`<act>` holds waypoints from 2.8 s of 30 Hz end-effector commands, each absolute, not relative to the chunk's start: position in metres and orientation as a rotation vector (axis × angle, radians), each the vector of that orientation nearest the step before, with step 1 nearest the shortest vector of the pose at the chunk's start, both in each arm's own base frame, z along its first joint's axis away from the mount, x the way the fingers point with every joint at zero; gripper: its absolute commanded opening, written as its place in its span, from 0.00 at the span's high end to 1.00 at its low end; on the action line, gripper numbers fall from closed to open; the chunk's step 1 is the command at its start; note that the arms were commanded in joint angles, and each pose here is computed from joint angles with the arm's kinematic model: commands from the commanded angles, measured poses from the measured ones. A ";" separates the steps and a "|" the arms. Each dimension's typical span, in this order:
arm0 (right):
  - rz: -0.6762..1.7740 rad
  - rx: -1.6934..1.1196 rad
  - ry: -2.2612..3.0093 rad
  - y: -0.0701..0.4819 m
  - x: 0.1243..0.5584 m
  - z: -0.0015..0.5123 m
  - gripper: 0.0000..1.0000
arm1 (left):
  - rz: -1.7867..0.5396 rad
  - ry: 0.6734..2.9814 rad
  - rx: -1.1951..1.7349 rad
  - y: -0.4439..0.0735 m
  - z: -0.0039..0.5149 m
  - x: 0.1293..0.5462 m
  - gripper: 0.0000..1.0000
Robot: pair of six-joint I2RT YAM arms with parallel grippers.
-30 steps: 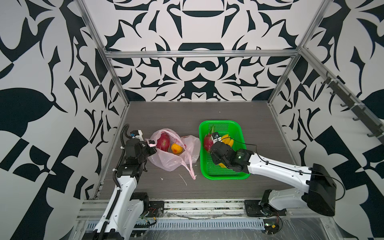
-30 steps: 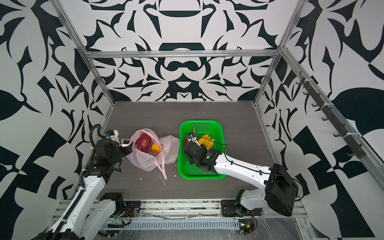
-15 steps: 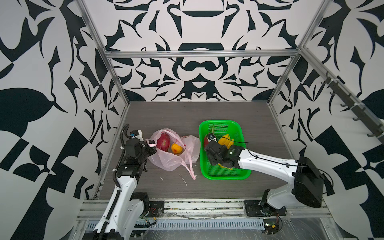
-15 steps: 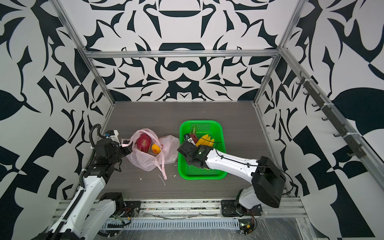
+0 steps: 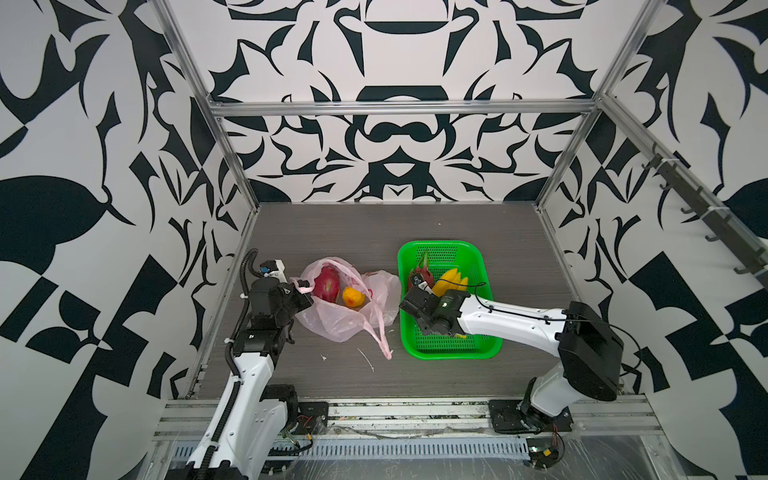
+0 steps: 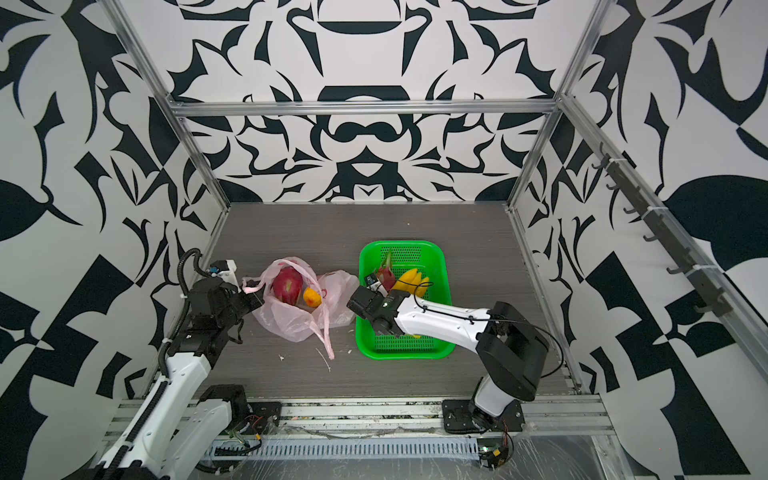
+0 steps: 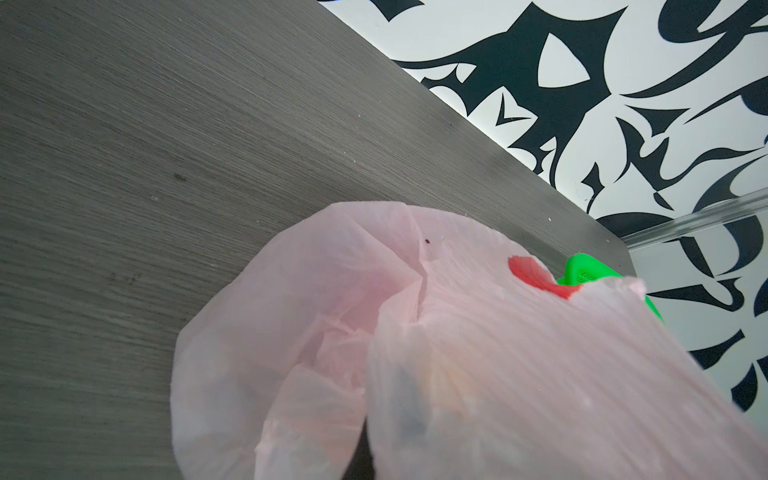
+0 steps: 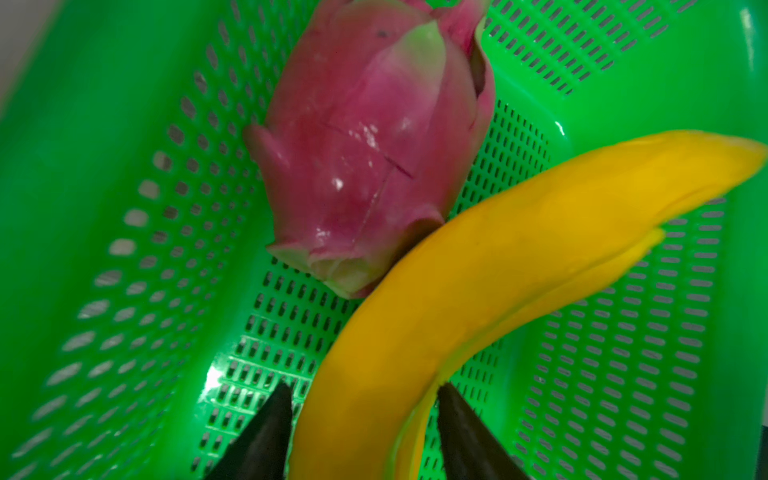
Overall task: Untie the knot of the plastic bag and take out the fruit
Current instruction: 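Open the right gripper to release the bananas in the basket, then move the right gripper back toward the pink bag opening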
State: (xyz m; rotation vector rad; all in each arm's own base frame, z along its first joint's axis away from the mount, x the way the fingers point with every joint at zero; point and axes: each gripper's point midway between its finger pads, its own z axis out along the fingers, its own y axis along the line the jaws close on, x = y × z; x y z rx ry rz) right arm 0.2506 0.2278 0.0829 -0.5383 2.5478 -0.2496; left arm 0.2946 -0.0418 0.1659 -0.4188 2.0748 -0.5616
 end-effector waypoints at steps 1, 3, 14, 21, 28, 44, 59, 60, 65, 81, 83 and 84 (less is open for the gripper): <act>-0.291 -0.492 2.507 0.223 0.257 0.102 0.52 | -0.554 2.049 -0.415 -0.040 0.175 0.296 1.00; -0.307 -0.489 2.498 0.220 0.257 0.105 0.58 | -0.556 2.047 -0.413 -0.040 0.176 0.297 1.00; -0.491 -0.544 2.451 0.204 0.270 0.113 0.68 | -0.557 2.046 -0.413 -0.040 0.176 0.296 1.00; -0.523 -0.549 2.473 0.195 0.286 0.096 0.67 | -0.554 2.047 -0.411 -0.040 0.177 0.295 1.00; -0.557 -0.570 2.494 0.186 0.290 0.088 0.64 | -0.549 2.046 -0.418 -0.039 0.177 0.293 1.00; -0.413 -0.591 2.525 0.201 0.289 0.082 0.34 | -0.546 2.045 -0.416 -0.039 0.180 0.295 1.00; 0.216 -0.546 2.224 0.276 0.263 0.235 0.42 | -0.596 2.035 -0.366 -0.047 0.196 0.278 1.00; 0.266 -0.559 2.201 0.286 0.260 0.243 0.43 | -0.612 2.025 -0.352 -0.050 0.197 0.276 1.00; 0.417 -0.665 2.112 0.348 0.243 0.265 0.45 | -0.662 1.986 -0.331 -0.055 0.195 0.266 1.00; 0.609 -0.868 2.201 0.461 0.221 0.214 0.53 | -0.767 2.061 -0.415 -0.064 0.157 0.252 1.00; 0.601 -0.872 2.233 0.466 0.221 0.200 0.53 | -0.781 2.074 -0.427 -0.066 0.151 0.251 1.00; 0.596 -0.871 2.250 0.468 0.221 0.192 0.53 | -0.788 2.080 -0.432 -0.067 0.148 0.250 1.00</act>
